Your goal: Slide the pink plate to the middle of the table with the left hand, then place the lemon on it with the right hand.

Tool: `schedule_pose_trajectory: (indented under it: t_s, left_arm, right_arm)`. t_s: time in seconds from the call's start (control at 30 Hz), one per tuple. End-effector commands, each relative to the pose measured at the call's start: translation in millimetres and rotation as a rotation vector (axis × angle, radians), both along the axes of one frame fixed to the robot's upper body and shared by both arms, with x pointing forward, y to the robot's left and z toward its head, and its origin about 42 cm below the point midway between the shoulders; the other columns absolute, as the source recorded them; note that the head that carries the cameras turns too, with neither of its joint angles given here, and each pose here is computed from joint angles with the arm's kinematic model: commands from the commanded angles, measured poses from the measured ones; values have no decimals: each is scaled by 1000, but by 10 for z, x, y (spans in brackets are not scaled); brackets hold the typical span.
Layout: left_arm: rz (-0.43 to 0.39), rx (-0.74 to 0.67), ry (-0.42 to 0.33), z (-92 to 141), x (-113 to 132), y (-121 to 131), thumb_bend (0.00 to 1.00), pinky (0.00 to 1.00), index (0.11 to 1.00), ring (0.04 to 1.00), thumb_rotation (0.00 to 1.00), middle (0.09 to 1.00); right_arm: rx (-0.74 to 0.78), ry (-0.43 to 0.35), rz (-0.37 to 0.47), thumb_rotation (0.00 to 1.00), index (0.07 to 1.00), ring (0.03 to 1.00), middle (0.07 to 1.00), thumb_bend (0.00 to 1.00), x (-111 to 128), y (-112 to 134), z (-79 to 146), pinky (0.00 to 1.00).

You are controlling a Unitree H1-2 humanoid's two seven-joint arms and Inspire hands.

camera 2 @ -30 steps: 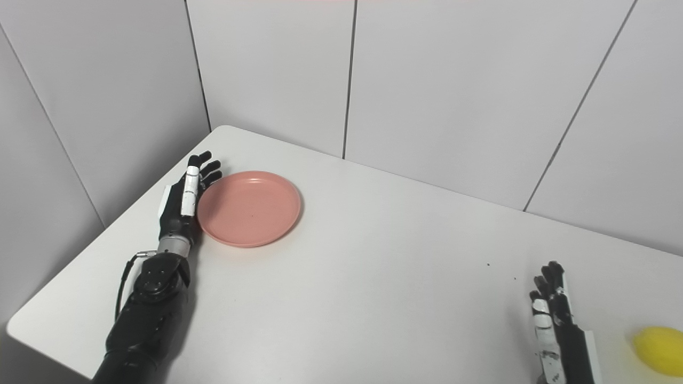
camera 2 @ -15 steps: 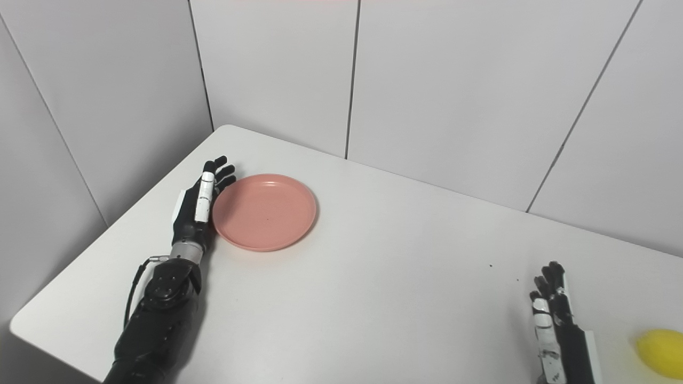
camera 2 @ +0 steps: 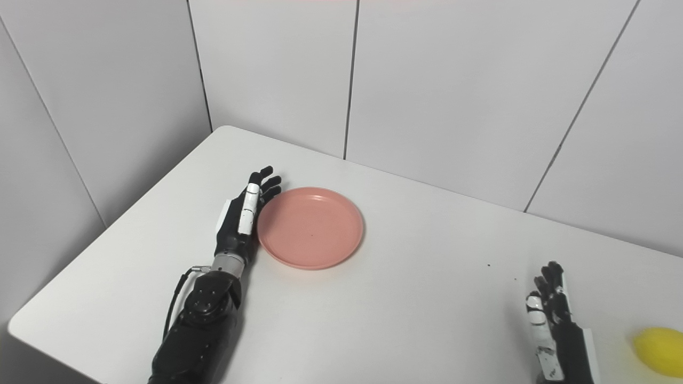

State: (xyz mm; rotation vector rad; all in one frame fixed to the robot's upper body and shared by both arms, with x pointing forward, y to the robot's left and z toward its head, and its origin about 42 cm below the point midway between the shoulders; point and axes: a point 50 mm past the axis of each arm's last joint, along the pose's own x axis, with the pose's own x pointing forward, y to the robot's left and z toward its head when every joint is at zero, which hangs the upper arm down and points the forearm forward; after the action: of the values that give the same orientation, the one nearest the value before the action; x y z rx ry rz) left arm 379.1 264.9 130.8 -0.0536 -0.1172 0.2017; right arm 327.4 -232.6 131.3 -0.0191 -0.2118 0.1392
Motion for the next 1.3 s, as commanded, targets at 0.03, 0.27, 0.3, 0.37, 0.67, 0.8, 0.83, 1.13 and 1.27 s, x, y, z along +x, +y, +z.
schedule_pose_trajectory:
  t_s: [0.03,0.27,0.3,0.37,0.67,0.8,0.83,1.13,1.27]
  left_arm:
    - [-35,25,-45,74,63,-135,751,899,872,888,1000,883]
    - [-78,-40,-45,47,36,-349,780,902,881,905,1000,889]
    - [-96,-36,-46,43,27,-383,779,908,882,908,1000,891]
    - [-126,-31,-48,37,10,-431,768,938,891,911,1000,894]
    - [-210,-20,-38,68,-52,-590,704,943,919,921,1000,915]
    - [-246,-30,-32,66,-70,-642,744,967,922,935,1000,921]
    - [-258,-32,-33,71,-80,-661,738,977,925,943,1000,926]
    - [-288,6,-37,96,-146,-804,711,964,913,916,1000,906]
    - [-328,30,-45,111,-195,-834,693,994,936,933,1000,925]
  right_arm:
    - [4,-71,-3,799,1000,1000,1000,485,26,-18,66,1000]
    - [-21,-78,-15,837,1000,989,998,564,40,1,46,1000]
    - [-24,-80,-14,840,1000,989,998,569,41,5,40,1000]
    - [-26,-83,-14,838,1000,985,997,568,42,18,33,1000]
    - [4,-82,-3,800,987,975,983,635,72,110,10,993]
    - [-9,-77,-13,796,986,966,983,692,67,169,33,969]
    - [-11,-75,-16,794,987,964,981,697,66,190,41,966]
    - [-37,-54,-22,811,984,971,976,681,79,321,89,991]
    - [-67,-36,-51,808,971,958,964,710,81,406,101,982]
